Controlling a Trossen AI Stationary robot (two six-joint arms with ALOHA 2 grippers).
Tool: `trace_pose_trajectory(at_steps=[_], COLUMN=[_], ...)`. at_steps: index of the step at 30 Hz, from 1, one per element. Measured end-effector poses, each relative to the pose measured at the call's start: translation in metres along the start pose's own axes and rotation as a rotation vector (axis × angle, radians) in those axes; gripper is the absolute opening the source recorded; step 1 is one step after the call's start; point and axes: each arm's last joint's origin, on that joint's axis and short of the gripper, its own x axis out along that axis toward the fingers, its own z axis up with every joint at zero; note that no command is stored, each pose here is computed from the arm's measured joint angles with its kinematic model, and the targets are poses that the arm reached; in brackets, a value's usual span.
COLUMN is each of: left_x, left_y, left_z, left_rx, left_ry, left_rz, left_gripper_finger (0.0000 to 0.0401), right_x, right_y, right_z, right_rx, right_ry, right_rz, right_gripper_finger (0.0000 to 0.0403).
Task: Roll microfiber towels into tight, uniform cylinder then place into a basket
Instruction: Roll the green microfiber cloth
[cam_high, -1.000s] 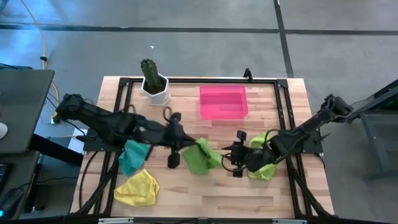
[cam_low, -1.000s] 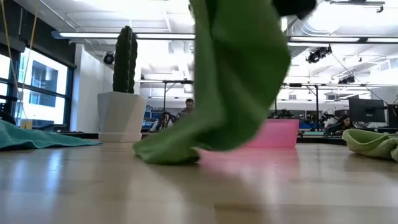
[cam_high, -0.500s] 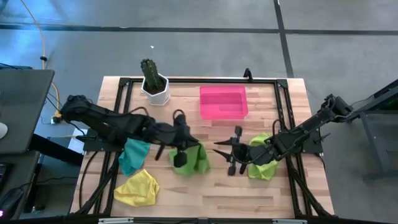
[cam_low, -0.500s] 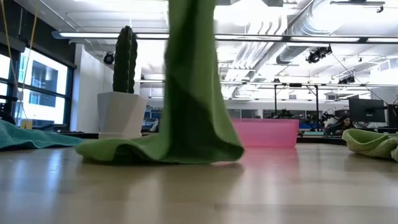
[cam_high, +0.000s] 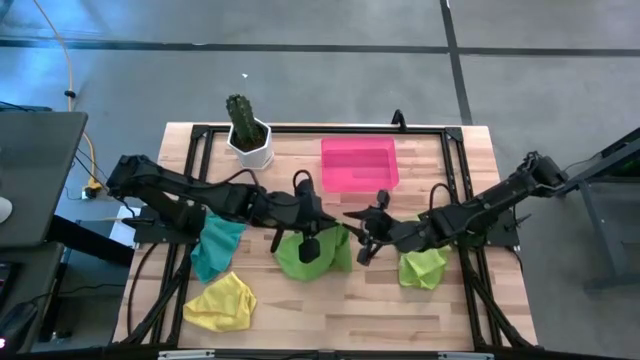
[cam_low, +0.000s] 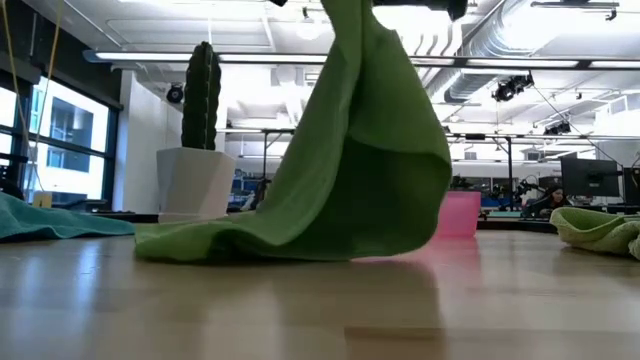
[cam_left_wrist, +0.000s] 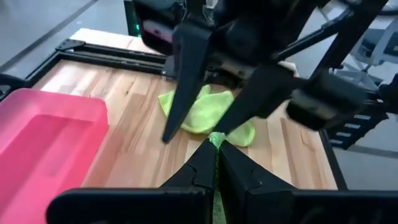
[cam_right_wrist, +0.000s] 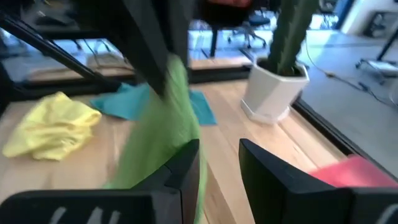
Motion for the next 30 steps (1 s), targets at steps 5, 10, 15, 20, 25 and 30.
trace_pose_trajectory(at_steps=[5, 10, 15, 20, 25, 30], left_x=[-0.005, -0.008, -0.01, -0.009, -0.009, -0.008], left_y=[0.001, 0.001, 0.002, 0.003, 0.002, 0.005], left_z=[0.002, 0.004, 0.003, -0.002, -0.001, 0.001], left_rx=[0.027, 0.024, 0.027, 0.033, 0.03, 0.021], left_ry=[0.001, -0.01, 0.002, 0.049, 0.037, 0.019], left_rz=[-0.002, -0.004, -0.001, 0.011, 0.008, 0.012], left_gripper_finger=[0.0001, 0.0001, 0.0001, 0.0001, 0.0001, 0.0001], right_x=[0.001, -0.001, -0.008, -0.02, -0.026, -0.021], right_y=[-0.004, -0.002, -0.001, -0.01, -0.013, -0.01], right_z=[-0.009, -0.017, -0.014, 0.002, 0.014, 0.013], right_rx=[0.006, 0.012, -0.01, 0.006, 0.081, 0.085], right_ry=[0.083, 0.165, 0.144, 0.06, -0.018, 0.002], right_rz=[-0.008, 0.057, 0.044, 0.015, 0.033, 0.134], right_gripper_finger=[0.0106, 0.0106, 0.0106, 0.0106, 0.0106, 0.0106])
